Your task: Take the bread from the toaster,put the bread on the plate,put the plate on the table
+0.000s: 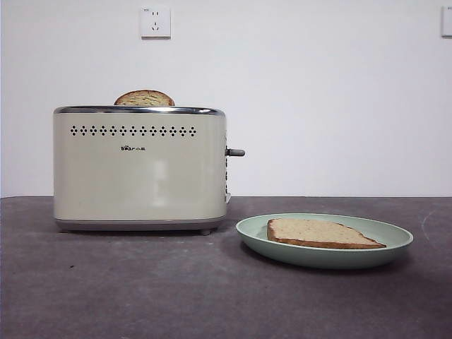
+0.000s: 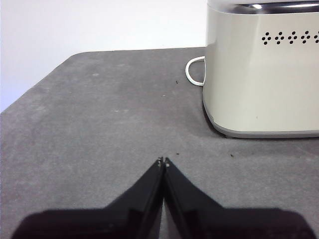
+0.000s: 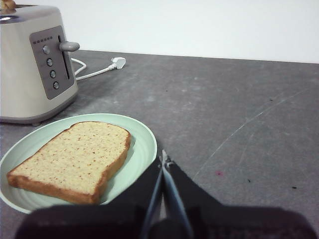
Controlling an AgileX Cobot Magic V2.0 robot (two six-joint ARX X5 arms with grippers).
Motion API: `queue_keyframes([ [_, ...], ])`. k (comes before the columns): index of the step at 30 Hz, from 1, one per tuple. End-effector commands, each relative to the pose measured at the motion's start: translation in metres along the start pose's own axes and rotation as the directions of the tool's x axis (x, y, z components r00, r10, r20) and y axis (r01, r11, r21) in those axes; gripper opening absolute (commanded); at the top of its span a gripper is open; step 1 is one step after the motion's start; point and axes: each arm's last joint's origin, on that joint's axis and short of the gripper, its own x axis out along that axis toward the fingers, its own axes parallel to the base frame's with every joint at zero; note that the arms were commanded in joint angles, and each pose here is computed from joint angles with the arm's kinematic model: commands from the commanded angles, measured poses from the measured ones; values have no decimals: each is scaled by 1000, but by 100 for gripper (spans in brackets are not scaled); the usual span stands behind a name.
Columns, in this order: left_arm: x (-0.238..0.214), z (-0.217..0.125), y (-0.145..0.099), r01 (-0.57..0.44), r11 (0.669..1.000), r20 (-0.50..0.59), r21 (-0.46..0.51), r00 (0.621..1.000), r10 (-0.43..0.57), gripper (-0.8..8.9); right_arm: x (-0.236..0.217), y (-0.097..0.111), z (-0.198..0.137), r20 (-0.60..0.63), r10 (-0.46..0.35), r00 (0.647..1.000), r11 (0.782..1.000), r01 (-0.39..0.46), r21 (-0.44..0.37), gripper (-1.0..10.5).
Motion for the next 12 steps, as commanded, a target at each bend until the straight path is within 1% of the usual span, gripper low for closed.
queue_keyframes([
  [1,1,-3,0,-6,1000,-5,-10,1000,6,-3,1,0,-4,-21,1,1000,1000,-1,8,2],
  [12,1,-3,0,-6,1000,-4,-10,1000,6,-3,1,0,-5,-26,0,1000,1000,0,16,2],
])
